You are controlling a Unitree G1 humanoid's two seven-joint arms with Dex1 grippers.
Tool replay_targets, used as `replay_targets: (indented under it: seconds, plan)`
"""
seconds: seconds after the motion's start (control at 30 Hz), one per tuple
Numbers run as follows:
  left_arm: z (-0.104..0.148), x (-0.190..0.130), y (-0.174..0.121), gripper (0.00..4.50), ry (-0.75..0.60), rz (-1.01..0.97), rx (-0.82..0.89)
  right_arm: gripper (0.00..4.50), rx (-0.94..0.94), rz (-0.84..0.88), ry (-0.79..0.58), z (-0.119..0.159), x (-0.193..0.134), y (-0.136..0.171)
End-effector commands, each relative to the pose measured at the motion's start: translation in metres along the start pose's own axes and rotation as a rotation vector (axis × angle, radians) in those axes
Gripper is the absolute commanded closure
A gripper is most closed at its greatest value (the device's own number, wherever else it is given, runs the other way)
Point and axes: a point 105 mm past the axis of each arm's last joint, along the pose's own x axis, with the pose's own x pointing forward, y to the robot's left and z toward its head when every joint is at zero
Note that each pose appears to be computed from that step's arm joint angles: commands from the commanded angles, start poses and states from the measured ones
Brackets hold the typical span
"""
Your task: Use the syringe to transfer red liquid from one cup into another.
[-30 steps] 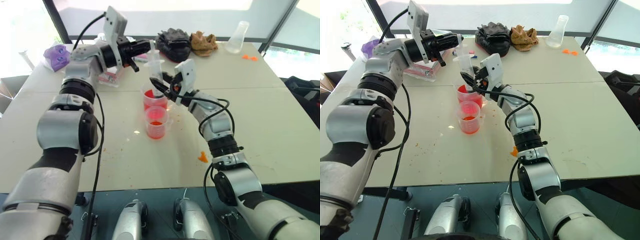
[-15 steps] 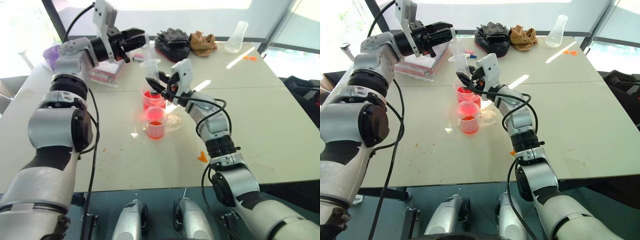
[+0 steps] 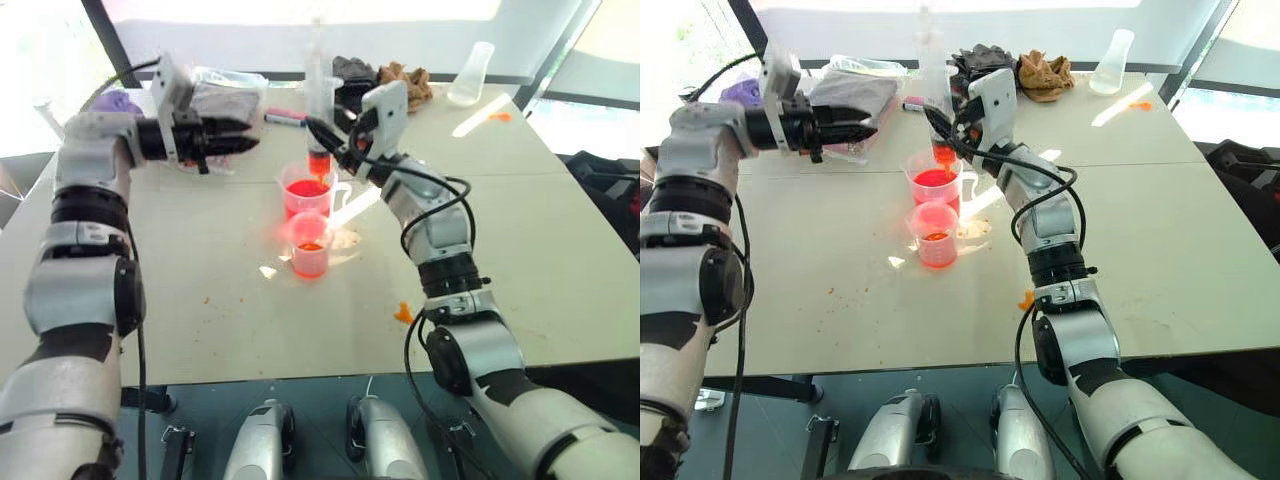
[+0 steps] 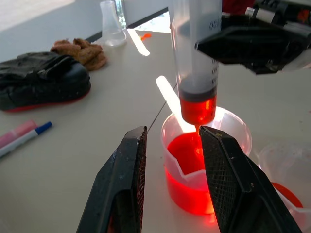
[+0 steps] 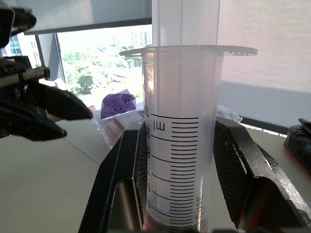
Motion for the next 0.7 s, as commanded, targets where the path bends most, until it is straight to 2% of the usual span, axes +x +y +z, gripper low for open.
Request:
replay_targets:
  seconds: [0.03,0.23,0.37,0.53,0.6,0.7]
  plan:
    - [0.039,-0.021,0.008,2.67,-0.121,0.072,0.051,3.04,-0.015,0.020,-0.080,0.023,0.003,0.006]
    - [0.043,-0.036,0.004,2.67,-0.161,0.121,0.034,3.04,0.005,0.027,-0.093,0.027,0.002,0.008]
    - [0.046,-0.043,-0.001,2.67,-0.188,0.156,0.028,3.04,0.059,0.043,-0.160,0.058,-0.002,0.012]
    - [0.046,-0.043,-0.012,2.67,-0.202,0.174,0.013,3.04,0.078,0.109,-0.183,0.084,-0.020,0.036]
    - [0.046,-0.042,-0.017,2.67,-0.203,0.174,0.011,3.04,0.087,0.126,-0.170,0.086,-0.028,0.045]
    - [0.050,-0.040,-0.022,2.67,-0.209,0.164,0.014,3.04,0.140,0.138,-0.105,0.070,-0.042,0.059]
